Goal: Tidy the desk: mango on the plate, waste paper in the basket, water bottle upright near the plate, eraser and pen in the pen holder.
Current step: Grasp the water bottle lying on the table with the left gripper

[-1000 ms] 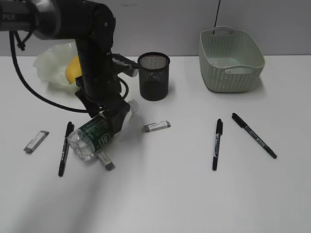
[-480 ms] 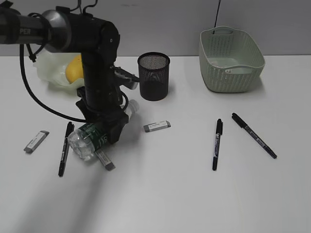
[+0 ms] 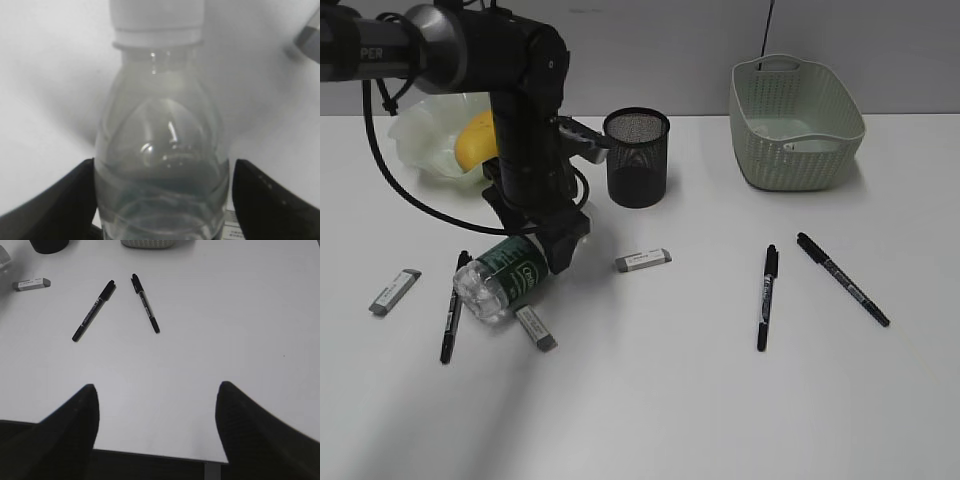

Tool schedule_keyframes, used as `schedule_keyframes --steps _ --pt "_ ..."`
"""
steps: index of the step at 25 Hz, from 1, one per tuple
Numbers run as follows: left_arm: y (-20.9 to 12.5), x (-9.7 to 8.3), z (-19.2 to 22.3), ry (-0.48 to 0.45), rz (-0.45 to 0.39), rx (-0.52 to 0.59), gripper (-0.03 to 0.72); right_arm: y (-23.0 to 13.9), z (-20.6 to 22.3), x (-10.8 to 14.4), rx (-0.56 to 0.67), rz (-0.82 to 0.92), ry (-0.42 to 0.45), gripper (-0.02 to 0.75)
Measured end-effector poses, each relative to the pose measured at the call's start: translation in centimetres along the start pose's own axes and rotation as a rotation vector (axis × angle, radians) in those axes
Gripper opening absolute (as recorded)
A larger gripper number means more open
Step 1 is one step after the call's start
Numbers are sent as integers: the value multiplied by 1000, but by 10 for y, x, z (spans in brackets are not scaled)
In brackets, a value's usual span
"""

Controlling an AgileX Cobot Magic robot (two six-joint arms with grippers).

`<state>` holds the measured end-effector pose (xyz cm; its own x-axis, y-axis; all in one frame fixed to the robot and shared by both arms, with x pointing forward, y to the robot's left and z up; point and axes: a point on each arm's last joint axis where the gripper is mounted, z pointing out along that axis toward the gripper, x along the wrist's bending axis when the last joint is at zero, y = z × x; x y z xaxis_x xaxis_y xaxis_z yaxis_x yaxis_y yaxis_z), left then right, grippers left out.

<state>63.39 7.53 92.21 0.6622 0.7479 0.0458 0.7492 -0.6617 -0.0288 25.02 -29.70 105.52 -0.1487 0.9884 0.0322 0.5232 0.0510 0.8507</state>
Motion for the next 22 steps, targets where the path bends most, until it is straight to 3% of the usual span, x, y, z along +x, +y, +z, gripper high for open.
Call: schedule_keyframes --steps 9,22 --pt "1 0 8 -1 -13 18 603 0 0 0 -1 0 0 571" --pt "0 0 8 0 -26 21 496 0 0 0 -1 0 0 571"
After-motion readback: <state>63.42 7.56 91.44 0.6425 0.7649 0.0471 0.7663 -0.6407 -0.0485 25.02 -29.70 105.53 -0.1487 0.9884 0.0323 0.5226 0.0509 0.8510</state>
